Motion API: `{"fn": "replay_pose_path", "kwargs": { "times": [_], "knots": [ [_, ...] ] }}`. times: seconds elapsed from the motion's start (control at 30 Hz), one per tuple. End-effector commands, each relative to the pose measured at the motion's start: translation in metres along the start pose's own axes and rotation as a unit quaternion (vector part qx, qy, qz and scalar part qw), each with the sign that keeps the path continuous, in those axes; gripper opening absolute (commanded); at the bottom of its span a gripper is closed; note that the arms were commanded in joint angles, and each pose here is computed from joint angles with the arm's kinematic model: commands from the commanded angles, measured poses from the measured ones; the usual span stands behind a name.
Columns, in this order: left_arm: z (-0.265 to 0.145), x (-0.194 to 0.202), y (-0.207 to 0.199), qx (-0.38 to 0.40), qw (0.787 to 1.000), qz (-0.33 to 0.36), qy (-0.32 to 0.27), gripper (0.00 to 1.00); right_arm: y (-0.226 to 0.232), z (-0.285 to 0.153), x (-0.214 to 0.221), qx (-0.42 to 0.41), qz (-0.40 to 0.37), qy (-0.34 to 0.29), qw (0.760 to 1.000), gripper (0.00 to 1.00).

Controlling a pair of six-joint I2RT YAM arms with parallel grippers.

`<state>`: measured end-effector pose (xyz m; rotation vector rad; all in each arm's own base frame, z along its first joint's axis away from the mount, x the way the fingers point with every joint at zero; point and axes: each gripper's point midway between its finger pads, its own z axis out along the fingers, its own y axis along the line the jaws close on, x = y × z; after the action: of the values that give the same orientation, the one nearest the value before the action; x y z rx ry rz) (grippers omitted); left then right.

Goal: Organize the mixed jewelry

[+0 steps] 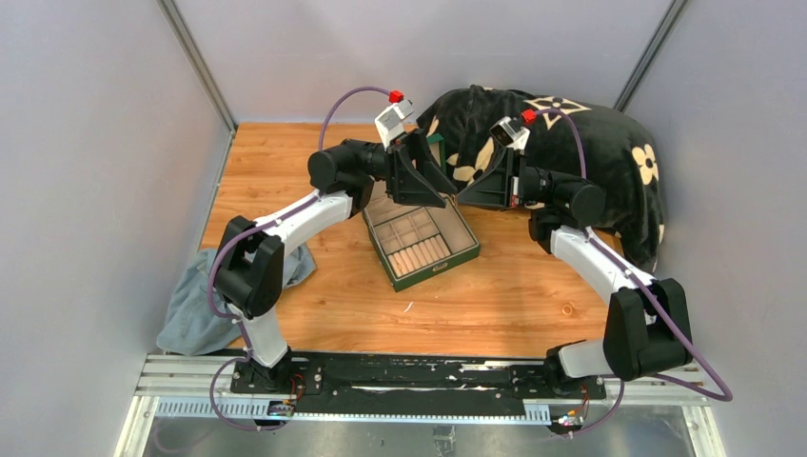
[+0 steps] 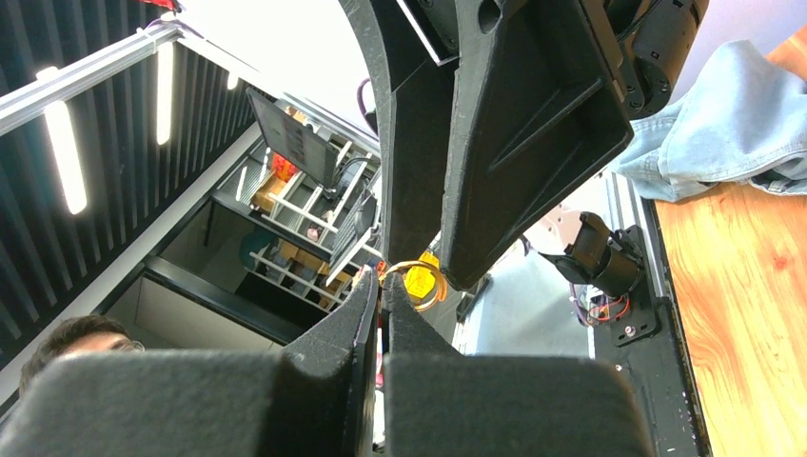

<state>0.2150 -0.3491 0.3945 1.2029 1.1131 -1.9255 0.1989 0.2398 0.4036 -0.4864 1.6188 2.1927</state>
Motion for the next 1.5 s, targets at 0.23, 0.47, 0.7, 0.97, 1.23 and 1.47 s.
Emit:
{"fn": "replay_pose_path", "kwargs": {
  "times": [0.23, 0.47, 0.7, 0.97, 1.23, 1.47],
  "knots": [
    [-0.0013, -0.0018, -0.0191, 0.012, 0.999, 0.045, 0.005, 0.36, 0.0103, 0.0057, 0.0052, -0.023, -0.051, 0.015, 0.998, 0.0],
    [-0.0019, 0.0001, -0.019, 0.011, 0.999, 0.043, 0.006, 0.33, 0.0096, 0.0061, 0.0039, -0.023, -0.051, 0.015, 0.998, 0.0],
    [-0.0016, -0.0011, -0.0182, 0.01, 0.999, 0.04, 0.002, 0.28, 0.0102, 0.0063, 0.0041, -0.023, -0.052, 0.016, 0.998, 0.0],
    [-0.0004, -0.0032, -0.0186, 0.011, 0.999, 0.037, -0.002, 0.26, 0.0081, 0.0061, 0.0033, -0.022, -0.051, 0.014, 0.998, 0.0],
    [0.0008, -0.0034, -0.0176, 0.012, 0.999, 0.035, -0.002, 0.22, 0.0073, 0.0071, 0.0027, -0.023, -0.049, 0.015, 0.998, 0.0],
    [0.0015, -0.005, -0.017, 0.013, 0.999, 0.033, -0.003, 0.08, 0.004, 0.0086, 0.0024, -0.023, -0.043, 0.017, 0.999, 0.0]
  ]
}}
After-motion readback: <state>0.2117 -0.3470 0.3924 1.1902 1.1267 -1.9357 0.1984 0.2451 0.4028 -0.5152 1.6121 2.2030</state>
